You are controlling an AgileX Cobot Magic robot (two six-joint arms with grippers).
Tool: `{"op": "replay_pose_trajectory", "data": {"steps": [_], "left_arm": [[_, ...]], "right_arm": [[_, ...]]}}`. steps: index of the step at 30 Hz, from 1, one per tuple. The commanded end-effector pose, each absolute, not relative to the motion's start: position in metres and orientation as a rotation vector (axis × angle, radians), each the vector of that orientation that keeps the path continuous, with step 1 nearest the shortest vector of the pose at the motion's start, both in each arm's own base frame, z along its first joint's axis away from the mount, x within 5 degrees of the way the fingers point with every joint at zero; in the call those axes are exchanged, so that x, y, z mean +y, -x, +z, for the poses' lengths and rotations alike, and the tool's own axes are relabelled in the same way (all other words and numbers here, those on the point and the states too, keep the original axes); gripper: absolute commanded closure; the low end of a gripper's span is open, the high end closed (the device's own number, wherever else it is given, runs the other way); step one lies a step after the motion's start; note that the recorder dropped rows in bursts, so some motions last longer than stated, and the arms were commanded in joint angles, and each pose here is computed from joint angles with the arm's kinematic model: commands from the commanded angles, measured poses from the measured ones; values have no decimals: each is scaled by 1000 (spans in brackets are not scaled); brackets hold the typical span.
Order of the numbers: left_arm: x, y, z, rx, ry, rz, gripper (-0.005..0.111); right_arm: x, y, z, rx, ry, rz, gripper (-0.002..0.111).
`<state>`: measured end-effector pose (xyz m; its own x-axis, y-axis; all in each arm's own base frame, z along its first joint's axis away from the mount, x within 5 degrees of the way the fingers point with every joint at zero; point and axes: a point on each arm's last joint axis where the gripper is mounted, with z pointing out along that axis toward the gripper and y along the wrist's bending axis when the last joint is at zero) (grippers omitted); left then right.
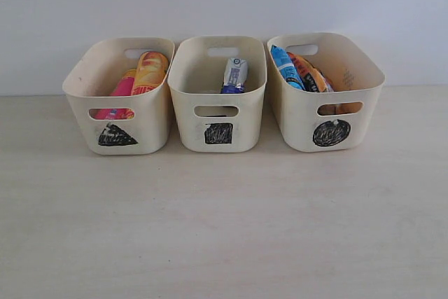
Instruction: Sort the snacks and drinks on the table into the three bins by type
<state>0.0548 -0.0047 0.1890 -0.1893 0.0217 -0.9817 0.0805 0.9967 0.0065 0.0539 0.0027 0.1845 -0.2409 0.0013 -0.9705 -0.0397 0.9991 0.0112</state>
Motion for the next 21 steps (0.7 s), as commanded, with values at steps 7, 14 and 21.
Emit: {"op": "replay_pose_trajectory", "data": {"steps": [7,14,21], "left_arm": [[-5,-55,188,1765,-62,-60,103],[-5,-55,188,1765,-62,-60,103],[-5,-55,188,1765,-62,-60,103]], "right_arm": [[2,-54,184,1808,29,33,108],[2,-54,184,1808,29,33,108],[2,-54,184,1808,29,33,108]]}}
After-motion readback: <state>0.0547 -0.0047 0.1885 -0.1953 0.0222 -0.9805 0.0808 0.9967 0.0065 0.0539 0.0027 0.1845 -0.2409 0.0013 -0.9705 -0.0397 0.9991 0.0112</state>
